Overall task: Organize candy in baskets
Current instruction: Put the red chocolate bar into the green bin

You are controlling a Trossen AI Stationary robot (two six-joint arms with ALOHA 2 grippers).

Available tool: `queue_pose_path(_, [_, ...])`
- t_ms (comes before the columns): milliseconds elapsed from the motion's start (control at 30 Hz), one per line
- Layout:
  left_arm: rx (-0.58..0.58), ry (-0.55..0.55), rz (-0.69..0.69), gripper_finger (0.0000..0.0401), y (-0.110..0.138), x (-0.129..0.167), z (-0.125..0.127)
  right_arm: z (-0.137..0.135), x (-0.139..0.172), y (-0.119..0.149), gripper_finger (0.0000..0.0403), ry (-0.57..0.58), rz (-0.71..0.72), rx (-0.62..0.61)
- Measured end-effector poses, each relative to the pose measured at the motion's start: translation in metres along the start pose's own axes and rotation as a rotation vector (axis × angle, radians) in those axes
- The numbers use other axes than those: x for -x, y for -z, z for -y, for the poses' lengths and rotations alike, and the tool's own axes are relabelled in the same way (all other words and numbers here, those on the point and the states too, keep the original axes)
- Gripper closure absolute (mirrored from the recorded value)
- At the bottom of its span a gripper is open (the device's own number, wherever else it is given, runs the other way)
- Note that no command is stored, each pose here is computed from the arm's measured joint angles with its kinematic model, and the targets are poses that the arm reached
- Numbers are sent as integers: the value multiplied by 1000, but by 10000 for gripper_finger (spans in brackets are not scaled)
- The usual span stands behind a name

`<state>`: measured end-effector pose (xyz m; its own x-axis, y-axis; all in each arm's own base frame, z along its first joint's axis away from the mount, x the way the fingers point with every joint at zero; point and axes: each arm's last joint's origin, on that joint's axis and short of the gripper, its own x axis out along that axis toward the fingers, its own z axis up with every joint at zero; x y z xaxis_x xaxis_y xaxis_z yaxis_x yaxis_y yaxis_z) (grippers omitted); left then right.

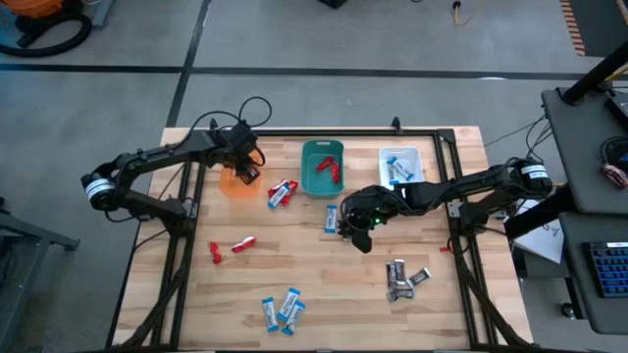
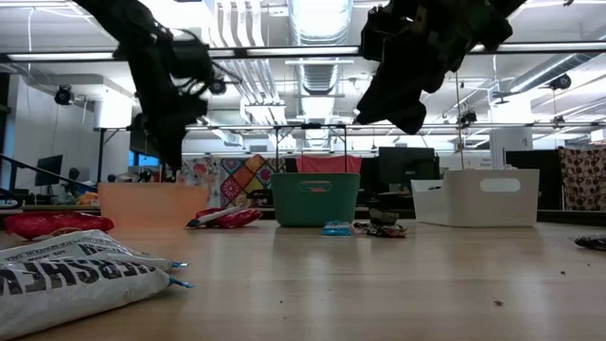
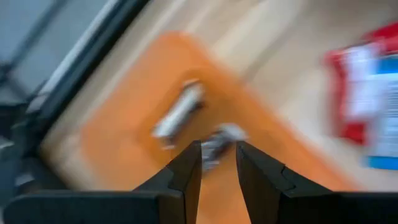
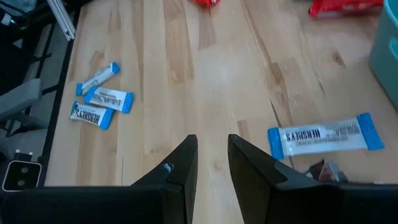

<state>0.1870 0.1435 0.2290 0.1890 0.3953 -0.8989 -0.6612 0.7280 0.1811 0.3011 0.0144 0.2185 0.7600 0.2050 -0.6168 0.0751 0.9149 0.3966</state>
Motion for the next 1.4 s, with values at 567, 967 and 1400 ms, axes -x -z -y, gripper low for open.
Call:
queue_pose_path(567, [-243,437,220,316,36,78,108,-2,10,8,321,22,-90,-39])
queue_pose_path(967, [-455,579,83,316,91,94,175,-3,12,9,321,21,-99,-23])
queue_pose_path(1400, [-355,347,-207,294,113,68,182,-3,12,9,321,20,-97,-20])
